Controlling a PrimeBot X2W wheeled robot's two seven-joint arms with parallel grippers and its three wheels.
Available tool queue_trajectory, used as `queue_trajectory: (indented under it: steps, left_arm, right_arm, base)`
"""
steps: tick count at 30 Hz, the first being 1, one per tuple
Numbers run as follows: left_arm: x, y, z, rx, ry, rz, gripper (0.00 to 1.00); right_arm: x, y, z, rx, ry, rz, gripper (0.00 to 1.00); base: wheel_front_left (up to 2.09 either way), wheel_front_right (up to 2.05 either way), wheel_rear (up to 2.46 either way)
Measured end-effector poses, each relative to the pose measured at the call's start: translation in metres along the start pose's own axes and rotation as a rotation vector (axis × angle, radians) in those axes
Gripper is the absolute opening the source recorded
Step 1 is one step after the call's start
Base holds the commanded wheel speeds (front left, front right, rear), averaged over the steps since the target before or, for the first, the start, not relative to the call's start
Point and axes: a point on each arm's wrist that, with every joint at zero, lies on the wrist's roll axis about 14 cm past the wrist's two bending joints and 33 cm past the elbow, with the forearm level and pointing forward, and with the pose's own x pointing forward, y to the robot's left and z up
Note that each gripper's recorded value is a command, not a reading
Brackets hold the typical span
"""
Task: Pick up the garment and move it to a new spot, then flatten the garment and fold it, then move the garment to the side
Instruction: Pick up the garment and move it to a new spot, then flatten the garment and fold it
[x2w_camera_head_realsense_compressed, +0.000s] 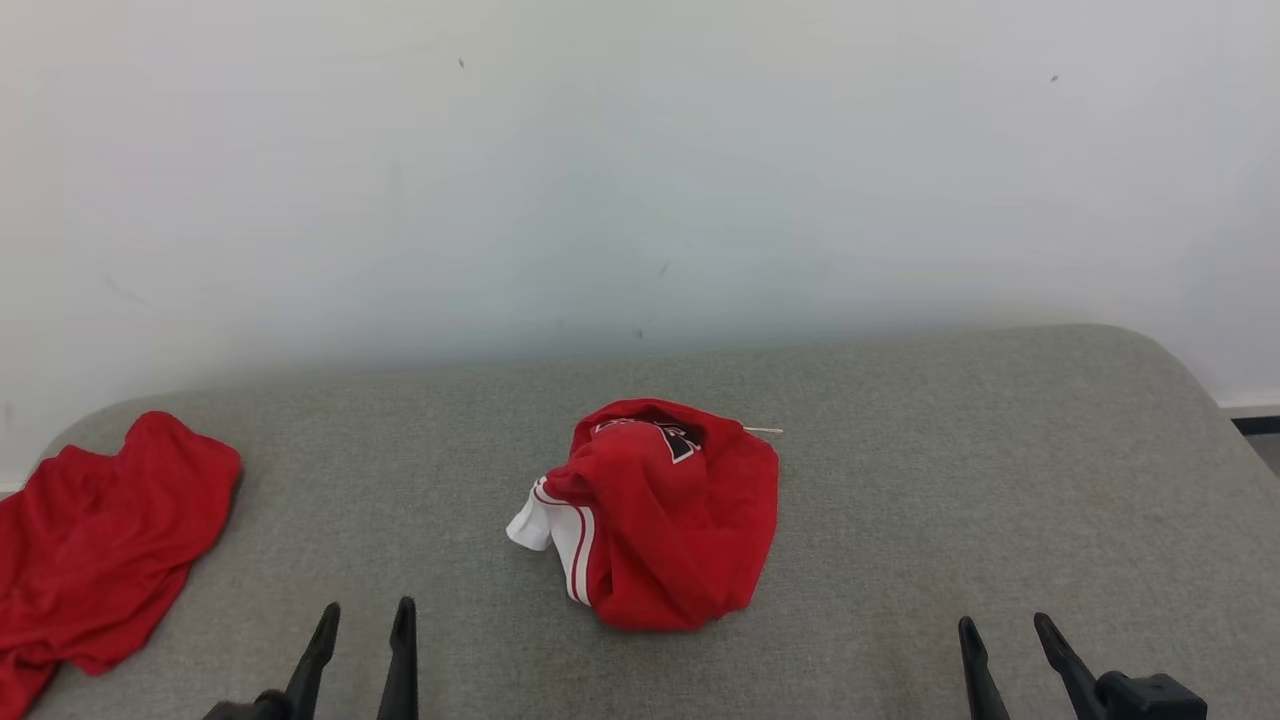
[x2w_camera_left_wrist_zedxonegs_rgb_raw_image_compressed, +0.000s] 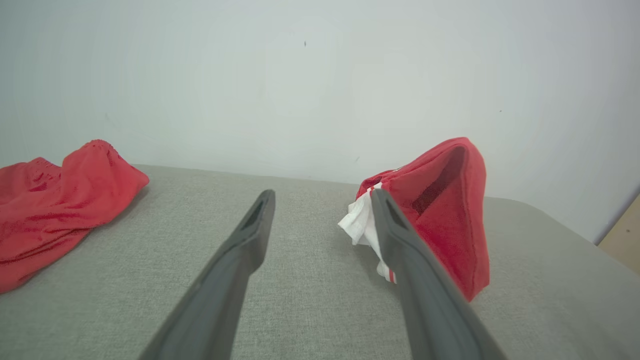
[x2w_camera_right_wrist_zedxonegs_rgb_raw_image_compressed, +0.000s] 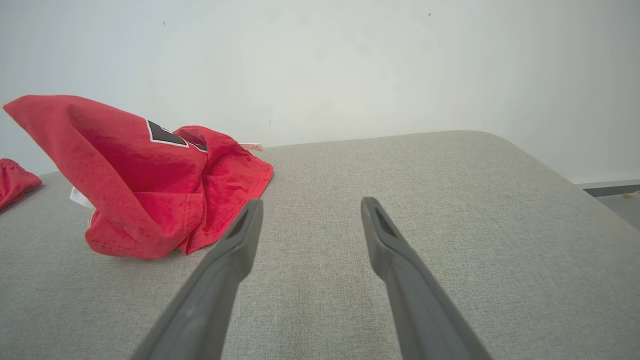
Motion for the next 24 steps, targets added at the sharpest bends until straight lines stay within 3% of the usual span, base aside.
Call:
queue_trajectory:
  steps: [5, 16, 24]
  left_arm:
    - [-0.029, 0.028, 0.018, -0.042, -0.084, 0.138, 1.00]
    - [-0.061, 0.041, -0.003, -0.040, -0.027, 0.136, 1.00]
    - [-0.061, 0.041, -0.004, -0.048, -0.024, 0.128, 1.00]
  right_arm:
    - [0.002, 0.005, 0.002, -0.001, -0.024, 0.020, 1.00]
    - [0.001, 0.011, -0.004, 0.003, -0.018, 0.039, 1.00]
    - [-0.001, 0.010, -0.009, -0.005, 0.004, 0.036, 1.00]
  base:
    - [0.00, 0.00, 0.00]
    - [0.00, 0.00, 0.00]
    - [0.00, 0.00, 0.00]
